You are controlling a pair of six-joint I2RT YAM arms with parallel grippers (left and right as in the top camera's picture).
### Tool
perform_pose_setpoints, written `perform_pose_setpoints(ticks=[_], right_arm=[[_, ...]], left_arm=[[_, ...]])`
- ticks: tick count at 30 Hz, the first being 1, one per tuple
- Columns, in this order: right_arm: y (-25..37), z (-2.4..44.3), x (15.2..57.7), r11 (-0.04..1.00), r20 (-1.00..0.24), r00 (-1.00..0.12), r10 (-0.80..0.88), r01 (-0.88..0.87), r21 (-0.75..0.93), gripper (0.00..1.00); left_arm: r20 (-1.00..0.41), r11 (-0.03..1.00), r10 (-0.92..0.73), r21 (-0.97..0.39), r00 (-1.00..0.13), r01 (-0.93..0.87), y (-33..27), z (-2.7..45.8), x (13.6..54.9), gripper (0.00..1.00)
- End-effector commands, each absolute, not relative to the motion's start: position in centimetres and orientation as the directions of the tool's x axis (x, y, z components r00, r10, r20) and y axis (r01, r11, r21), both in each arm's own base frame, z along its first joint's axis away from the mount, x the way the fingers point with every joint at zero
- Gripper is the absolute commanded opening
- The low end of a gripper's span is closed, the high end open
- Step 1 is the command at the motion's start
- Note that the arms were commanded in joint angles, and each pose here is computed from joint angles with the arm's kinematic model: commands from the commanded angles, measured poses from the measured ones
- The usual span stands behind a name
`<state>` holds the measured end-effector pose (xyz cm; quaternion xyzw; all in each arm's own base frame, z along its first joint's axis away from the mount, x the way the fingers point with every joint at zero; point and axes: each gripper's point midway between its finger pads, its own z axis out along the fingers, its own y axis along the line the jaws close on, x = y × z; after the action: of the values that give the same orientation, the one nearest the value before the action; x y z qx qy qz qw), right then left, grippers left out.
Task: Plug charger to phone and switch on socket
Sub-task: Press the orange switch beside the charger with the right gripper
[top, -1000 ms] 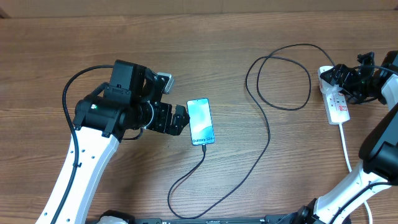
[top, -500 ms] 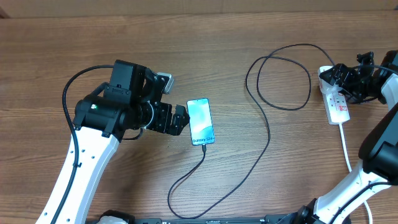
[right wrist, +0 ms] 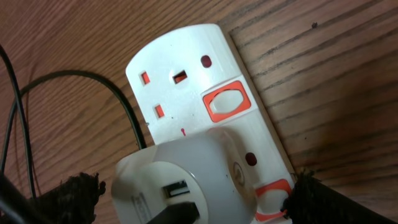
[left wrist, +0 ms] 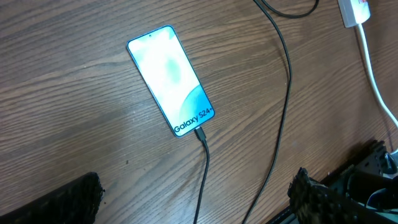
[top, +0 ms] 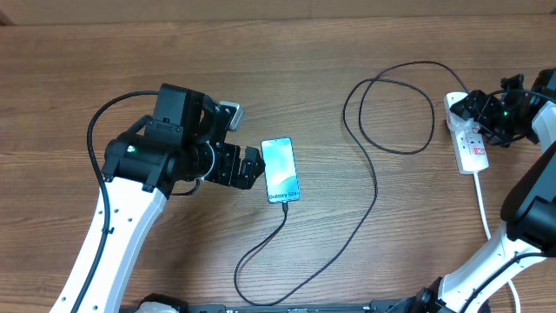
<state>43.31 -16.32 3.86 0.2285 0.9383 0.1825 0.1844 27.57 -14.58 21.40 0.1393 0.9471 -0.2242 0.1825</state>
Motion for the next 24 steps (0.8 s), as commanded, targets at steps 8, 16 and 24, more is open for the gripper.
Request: perform_pose_setpoints(ticks=[8, 16, 24], right_arm=[[-13.7, 2.0, 42.5, 0.796, -0.173, -0.866, 0.47, 0.331, 0.506, 1.0], [-12.6, 2.5, 42.5, 0.779, -0.173, -0.876, 0.45, 0.29, 0.556, 1.0], [-13.4, 2.0, 42.4, 0.795, -0.171, -0.871, 0.461, 0.32, 0.515, 1.0]], left_arm=[[-0.445, 0.842, 0.203, -0.375, -0.872, 0.388, -15.0, 22.5, 27.4, 1.0], [-0.445, 0.842, 0.203, -0.375, -0.872, 0.388, -15.0, 22.5, 27.4, 0.99], [-0.445, 0.842, 0.203, -0.375, -0.872, 0.388, -15.0, 22.5, 27.4, 1.0]])
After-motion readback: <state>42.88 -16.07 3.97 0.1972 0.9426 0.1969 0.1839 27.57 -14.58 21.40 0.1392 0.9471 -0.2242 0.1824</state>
